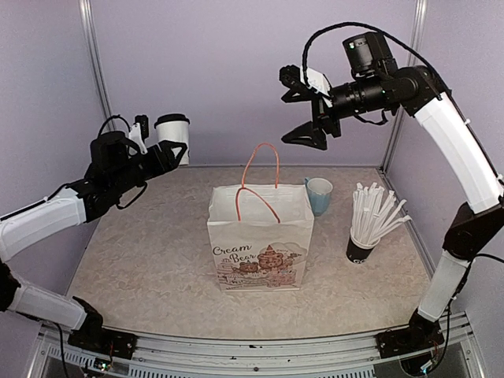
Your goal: Pack the takeout coffee
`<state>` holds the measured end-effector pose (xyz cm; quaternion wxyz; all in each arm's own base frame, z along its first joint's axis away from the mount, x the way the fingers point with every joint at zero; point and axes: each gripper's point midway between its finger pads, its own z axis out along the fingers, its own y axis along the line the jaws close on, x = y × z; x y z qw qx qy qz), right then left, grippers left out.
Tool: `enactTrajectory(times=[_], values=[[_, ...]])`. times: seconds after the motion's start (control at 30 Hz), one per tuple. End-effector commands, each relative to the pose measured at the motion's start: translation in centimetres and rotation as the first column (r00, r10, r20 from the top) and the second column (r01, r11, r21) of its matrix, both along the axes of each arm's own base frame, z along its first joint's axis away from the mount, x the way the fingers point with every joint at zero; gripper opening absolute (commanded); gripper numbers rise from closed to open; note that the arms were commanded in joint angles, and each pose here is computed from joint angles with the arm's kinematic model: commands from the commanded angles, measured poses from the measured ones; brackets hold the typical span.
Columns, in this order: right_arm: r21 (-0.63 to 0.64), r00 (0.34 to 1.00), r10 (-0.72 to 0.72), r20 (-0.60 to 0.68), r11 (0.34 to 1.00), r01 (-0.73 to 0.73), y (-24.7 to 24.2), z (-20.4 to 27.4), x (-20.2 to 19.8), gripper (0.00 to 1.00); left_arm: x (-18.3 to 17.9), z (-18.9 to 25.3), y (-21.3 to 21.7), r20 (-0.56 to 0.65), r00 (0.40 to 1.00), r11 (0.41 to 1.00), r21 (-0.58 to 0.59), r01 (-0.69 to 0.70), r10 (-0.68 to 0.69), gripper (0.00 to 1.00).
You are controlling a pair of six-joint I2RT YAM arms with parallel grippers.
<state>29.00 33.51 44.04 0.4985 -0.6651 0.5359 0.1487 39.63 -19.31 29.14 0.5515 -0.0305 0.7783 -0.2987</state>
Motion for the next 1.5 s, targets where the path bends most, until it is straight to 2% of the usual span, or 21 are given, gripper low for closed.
enactTrajectory(times=[0.0, 0.13, 0.27, 0.37, 0.53, 0.87, 1.23, 1.47], values=[[0.128, 0.997, 0.034, -0.075, 0.992, -0.024, 2.9, 1.3, 1.5, 0.99, -5.3, 8.8, -3.7, 0.402, 0.880, 0.968, 0.088, 0.237, -0.252, 0.71], [0.218, 0.977, 0.151, -0.152, 0.969, -0.116, 4.8, 1.7, 0.6, 0.99, -8.8, 11.4, -6.0, 0.509, 0.778, 0.928, 0.153, 0.341, -0.369, 0.72], [0.346, 0.879, 0.368, -0.304, 0.902, -0.258, 6.8, 1.7, -2.1, 0.99, -11.4, 12.3, -7.9, 0.559, 0.700, 0.889, 0.181, 0.421, -0.445, 0.73], [0.391, 0.812, 0.459, -0.360, 0.864, -0.316, 8.2, 1.3, -3.3, 1.00, -12.8, 12.7, -9.3, 0.573, 0.651, 0.853, 0.188, 0.487, -0.498, 0.74], [0.416, 0.760, 0.509, -0.404, 0.842, -0.343, 9.7, 1.0, -4.8, 0.99, -13.5, 12.1, -11.3, 0.556, 0.627, 0.822, 0.211, 0.528, -0.546, 0.74], [0.444, 0.682, 0.546, -0.486, 0.827, -0.345, 11.7, -0.1, -6.0, 0.99, -15.5, 13.0, -13.0, 0.612, 0.555, 0.792, 0.208, 0.574, -0.563, 0.75], [0.470, 0.654, 0.567, -0.500, 0.812, -0.345, 12.3, 0.0, -6.2, 1.00, -16.1, 12.8, -14.0, 0.599, 0.545, 0.773, 0.213, 0.598, -0.587, 0.75], [0.489, 0.604, 0.597, -0.528, 0.795, -0.359, 12.2, -0.5, -6.8, 0.89, -15.5, 12.4, -14.6, 0.574, 0.565, 0.773, 0.211, 0.598, -0.593, 0.74]])
